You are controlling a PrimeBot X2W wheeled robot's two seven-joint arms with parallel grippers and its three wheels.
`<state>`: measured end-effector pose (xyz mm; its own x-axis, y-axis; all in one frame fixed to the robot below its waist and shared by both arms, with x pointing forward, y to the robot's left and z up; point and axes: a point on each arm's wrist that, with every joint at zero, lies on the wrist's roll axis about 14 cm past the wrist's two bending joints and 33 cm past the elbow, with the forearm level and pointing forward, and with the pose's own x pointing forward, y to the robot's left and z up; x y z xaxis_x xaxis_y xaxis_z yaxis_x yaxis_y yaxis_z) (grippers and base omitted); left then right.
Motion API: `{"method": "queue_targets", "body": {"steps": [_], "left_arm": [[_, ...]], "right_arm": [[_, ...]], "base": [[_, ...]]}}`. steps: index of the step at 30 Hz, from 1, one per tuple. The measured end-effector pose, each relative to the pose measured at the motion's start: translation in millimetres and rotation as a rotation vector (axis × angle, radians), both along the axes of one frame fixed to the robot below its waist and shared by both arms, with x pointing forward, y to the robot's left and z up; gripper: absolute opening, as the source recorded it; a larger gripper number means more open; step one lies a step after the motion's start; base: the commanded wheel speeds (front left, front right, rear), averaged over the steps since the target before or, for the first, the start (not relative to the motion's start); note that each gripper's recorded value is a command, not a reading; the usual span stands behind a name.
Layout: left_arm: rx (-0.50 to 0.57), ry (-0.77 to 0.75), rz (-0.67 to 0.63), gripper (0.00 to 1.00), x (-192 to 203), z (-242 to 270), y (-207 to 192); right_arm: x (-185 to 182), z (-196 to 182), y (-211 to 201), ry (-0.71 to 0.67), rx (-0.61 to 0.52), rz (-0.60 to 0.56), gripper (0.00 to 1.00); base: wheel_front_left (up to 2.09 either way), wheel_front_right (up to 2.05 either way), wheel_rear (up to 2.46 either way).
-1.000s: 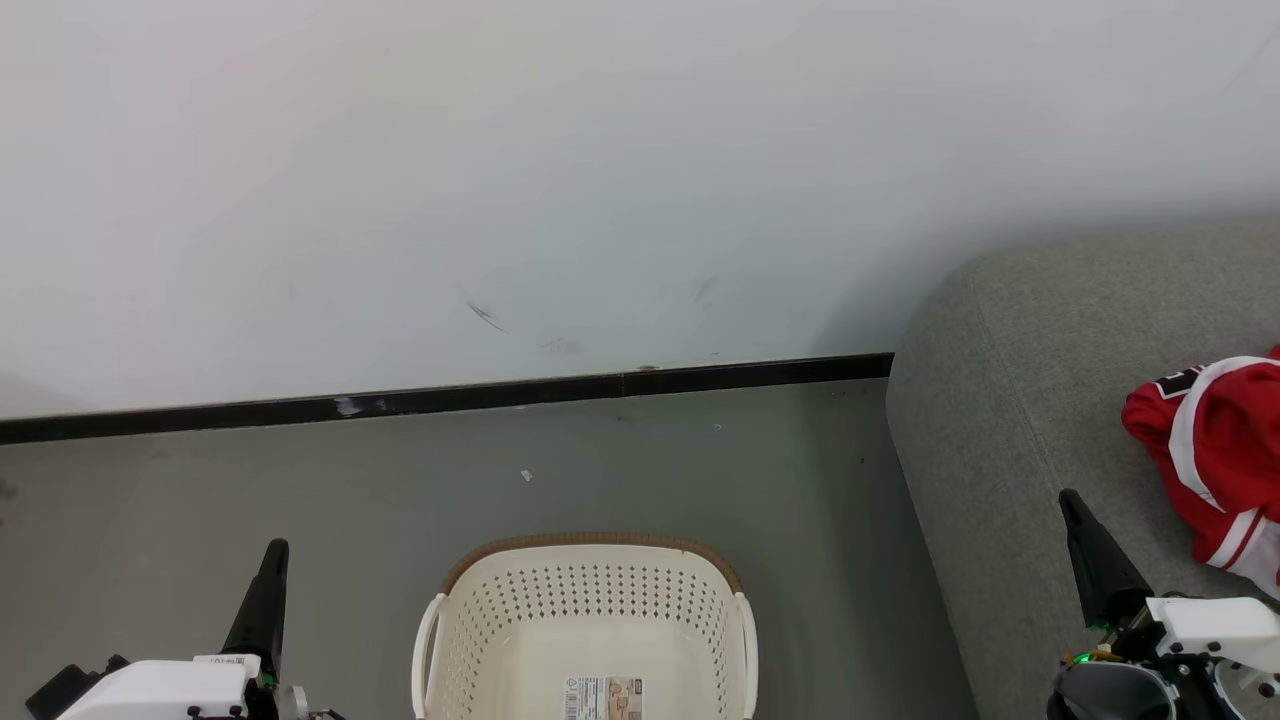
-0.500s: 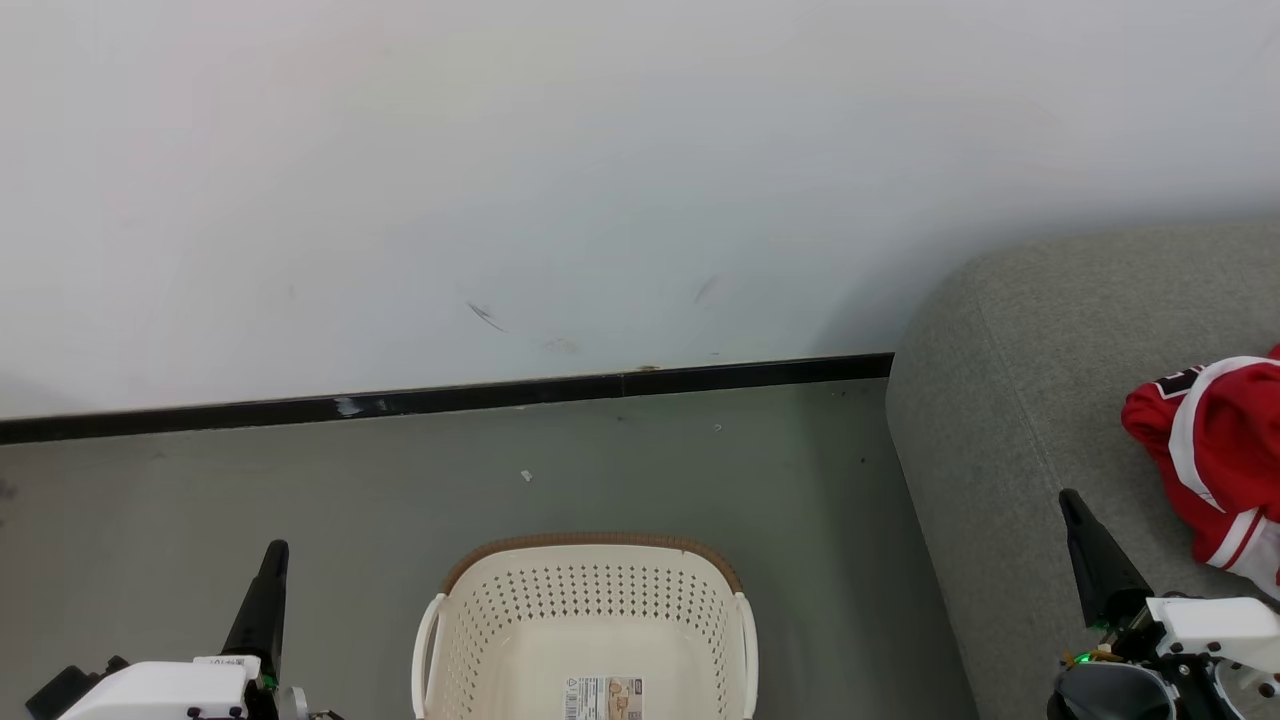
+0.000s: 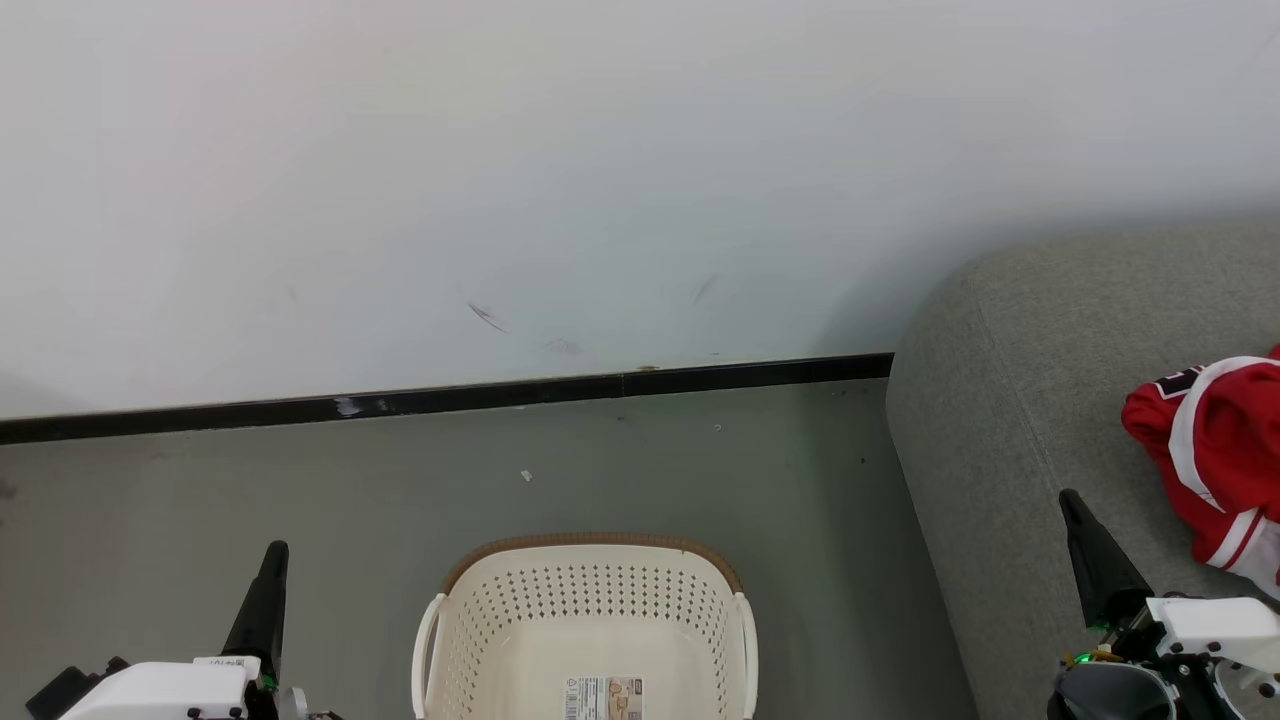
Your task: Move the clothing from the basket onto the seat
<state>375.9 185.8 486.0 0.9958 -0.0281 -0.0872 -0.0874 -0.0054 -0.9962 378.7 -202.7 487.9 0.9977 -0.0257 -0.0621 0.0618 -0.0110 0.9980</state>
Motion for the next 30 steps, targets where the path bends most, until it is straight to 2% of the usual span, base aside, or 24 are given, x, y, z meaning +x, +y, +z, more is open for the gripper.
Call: {"method": "queue_targets", "body": {"steps": [30], "left_arm": [[0.0, 0.002, 0.001, 0.0, -0.1, -0.6, 0.4]], "right_arm": [[0.0, -0.1, 0.0, 0.0, 0.0, 0.0, 0.0]], "base": [[0.0, 0.0, 0.0]]}}
